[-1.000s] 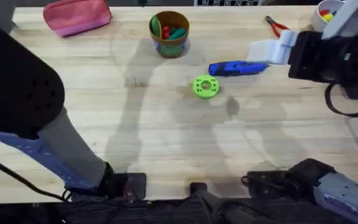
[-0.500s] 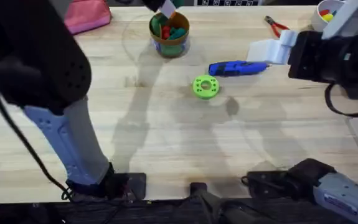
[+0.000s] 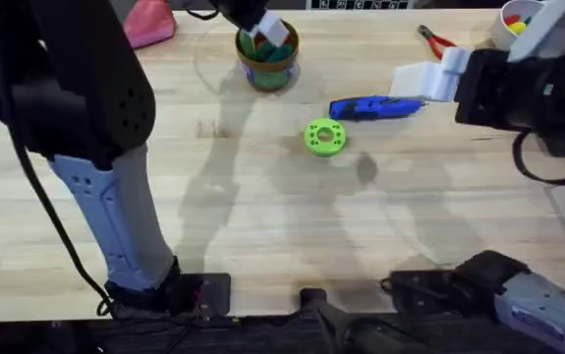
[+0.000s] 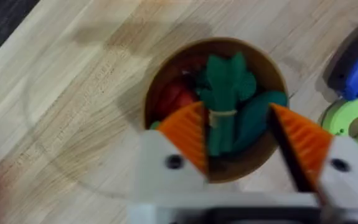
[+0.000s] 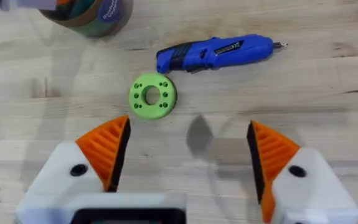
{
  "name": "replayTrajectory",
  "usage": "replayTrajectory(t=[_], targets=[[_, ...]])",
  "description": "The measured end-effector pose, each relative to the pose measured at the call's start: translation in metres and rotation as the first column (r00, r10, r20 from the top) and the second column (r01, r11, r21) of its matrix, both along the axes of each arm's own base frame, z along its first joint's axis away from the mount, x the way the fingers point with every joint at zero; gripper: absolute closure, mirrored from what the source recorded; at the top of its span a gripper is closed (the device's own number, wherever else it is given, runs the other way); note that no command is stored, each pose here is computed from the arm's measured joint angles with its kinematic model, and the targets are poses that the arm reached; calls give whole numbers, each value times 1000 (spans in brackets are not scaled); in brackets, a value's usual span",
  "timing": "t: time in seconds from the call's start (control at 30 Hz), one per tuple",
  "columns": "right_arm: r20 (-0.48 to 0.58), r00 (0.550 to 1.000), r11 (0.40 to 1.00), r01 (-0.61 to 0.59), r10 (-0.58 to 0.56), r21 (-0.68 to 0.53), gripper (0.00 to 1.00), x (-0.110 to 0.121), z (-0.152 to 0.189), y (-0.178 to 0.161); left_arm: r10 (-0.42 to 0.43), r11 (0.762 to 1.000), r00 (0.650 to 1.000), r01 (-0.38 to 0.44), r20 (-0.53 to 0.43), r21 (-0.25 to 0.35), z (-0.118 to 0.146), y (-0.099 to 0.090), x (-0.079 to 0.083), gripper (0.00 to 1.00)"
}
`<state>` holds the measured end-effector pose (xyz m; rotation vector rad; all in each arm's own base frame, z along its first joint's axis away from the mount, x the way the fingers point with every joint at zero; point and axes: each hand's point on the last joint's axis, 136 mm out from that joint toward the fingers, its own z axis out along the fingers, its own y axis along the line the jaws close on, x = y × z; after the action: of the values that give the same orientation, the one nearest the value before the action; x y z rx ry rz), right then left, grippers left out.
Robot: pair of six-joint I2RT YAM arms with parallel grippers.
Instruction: Pick up the gripper from the table and insert it into the empty holder that is missing its gripper. Then pick up a screw, insert it into the mounting hole, and use the screwdriver to tighten it. Finally, clean up the table by picking up the vegetable and placing it into the bucket.
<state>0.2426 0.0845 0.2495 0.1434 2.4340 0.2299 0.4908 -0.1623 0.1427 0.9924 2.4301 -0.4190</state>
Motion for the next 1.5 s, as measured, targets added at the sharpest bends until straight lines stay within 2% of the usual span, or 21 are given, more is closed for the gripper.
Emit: replayTrajectory(t=[0.03,0.07,0.1,0.33,0.5,0.53,0.63,1.0,1.13,1.4,1.5], targets=[[0,1000,1000,0,0,0,10,0,0,0,1,1000,1000,-1,0,0,0,0,0,159],[0,1000,1000,0,0,0,9,0,0,0,5,1000,1000,-5,-3,-2,0,0,0,57],[0,1000,1000,0,0,0,10,0,0,0,5,1000,1000,-5,-2,-2,0,0,0,26],[0,1000,1000,0,0,0,11,0,0,0,5,1000,1000,-5,7,-4,3,0,2,15],[0,1000,1000,0,0,0,11,0,0,0,5,1000,999,-5,46,-12,23,-1,8,15],[0,1000,1000,0,0,0,10,0,0,0,6,1000,999,-5,51,-12,39,0,2,15],[0,1000,1000,0,0,0,10,0,0,0,9,1000,999,-9,51,-4,58,3,-9,16],[0,1000,1000,0,0,0,10,0,0,0,67,993,997,-70,27,92,114,33,-72,11],[0,1000,1000,0,0,0,10,0,0,0,85,990,996,-84,-7,117,123,42,-95,12],[0,1000,1000,0,0,0,10,0,0,0,121,982,992,-115,-32,147,130,52,-120,11],[0,1000,1000,0,0,0,10,0,0,0,147,977,988,-138,-42,165,127,59,-135,11]])
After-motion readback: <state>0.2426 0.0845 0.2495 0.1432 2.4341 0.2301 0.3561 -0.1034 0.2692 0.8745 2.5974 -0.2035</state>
